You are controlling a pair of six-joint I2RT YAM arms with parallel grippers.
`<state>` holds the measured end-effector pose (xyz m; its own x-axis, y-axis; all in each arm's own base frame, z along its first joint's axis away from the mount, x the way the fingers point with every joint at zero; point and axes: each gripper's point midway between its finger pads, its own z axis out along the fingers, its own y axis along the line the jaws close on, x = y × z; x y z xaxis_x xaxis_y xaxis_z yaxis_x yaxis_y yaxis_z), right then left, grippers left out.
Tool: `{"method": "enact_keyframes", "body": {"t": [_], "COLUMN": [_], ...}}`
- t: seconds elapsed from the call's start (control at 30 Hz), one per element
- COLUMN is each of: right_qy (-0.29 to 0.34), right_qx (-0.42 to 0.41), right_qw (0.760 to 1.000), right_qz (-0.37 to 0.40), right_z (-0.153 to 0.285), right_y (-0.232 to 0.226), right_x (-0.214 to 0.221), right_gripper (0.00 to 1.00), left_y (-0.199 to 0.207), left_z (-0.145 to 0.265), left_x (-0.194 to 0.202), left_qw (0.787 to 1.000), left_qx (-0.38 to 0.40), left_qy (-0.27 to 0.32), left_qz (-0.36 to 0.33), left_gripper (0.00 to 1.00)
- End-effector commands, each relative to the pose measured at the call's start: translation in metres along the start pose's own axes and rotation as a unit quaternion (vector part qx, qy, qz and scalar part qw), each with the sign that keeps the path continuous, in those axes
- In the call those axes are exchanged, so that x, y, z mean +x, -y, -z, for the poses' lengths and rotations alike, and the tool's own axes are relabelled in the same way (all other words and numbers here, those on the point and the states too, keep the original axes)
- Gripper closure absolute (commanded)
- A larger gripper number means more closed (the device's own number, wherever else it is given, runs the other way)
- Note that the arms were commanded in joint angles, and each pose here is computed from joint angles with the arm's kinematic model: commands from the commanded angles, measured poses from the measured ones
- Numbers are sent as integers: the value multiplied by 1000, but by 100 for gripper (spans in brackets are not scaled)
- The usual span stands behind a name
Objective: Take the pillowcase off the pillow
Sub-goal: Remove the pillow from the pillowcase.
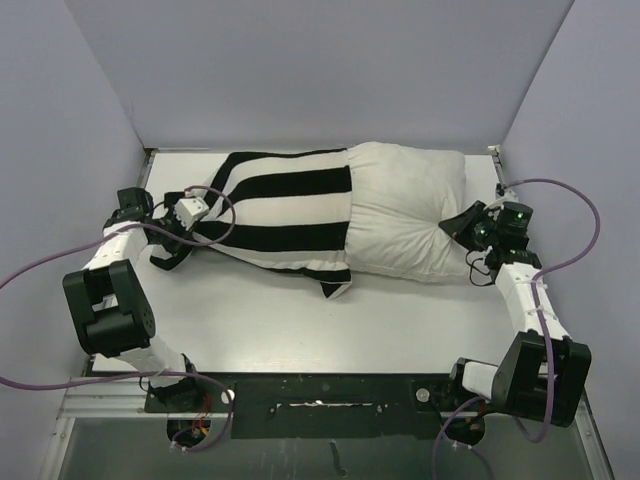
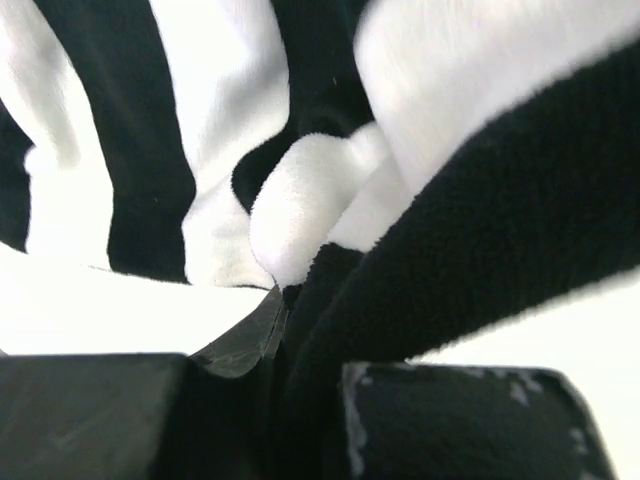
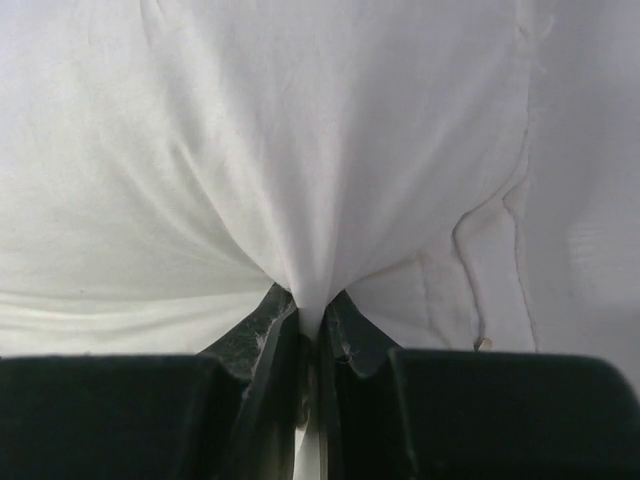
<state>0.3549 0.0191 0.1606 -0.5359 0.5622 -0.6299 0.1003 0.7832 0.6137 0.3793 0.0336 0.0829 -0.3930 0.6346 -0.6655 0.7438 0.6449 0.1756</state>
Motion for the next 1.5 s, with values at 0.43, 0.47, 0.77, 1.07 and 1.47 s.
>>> {"method": "enact_keyframes", "body": {"t": [0.43, 0.47, 0.77, 1.07, 1.47], "right_qy": [142, 143, 63, 50, -40], "right_qx": [218, 219, 133, 94, -112], "right_qw": [964, 964, 980, 961, 794], "right_qz": [-45, -47, 135, 254, 597], "right_z": [23, 23, 8, 75, 64], "right_y": [117, 118, 12, -3, -104], "right_x": [-99, -102, -78, -6, 82], "right_gripper": [100, 100, 1, 2, 2], "left_y": [-128, -133, -92, -79, -102], "left_z": [106, 110, 94, 91, 139], "left_x": [77, 77, -9, -127, -201], "left_qw": [978, 977, 992, 985, 963], "left_qx": [-184, -190, -120, -67, -102], "left_qy": [-66, -66, 25, 132, 213], "left_qz": [-70, -68, -6, 90, 126], "left_gripper": [100, 100, 100, 100, 100]}}
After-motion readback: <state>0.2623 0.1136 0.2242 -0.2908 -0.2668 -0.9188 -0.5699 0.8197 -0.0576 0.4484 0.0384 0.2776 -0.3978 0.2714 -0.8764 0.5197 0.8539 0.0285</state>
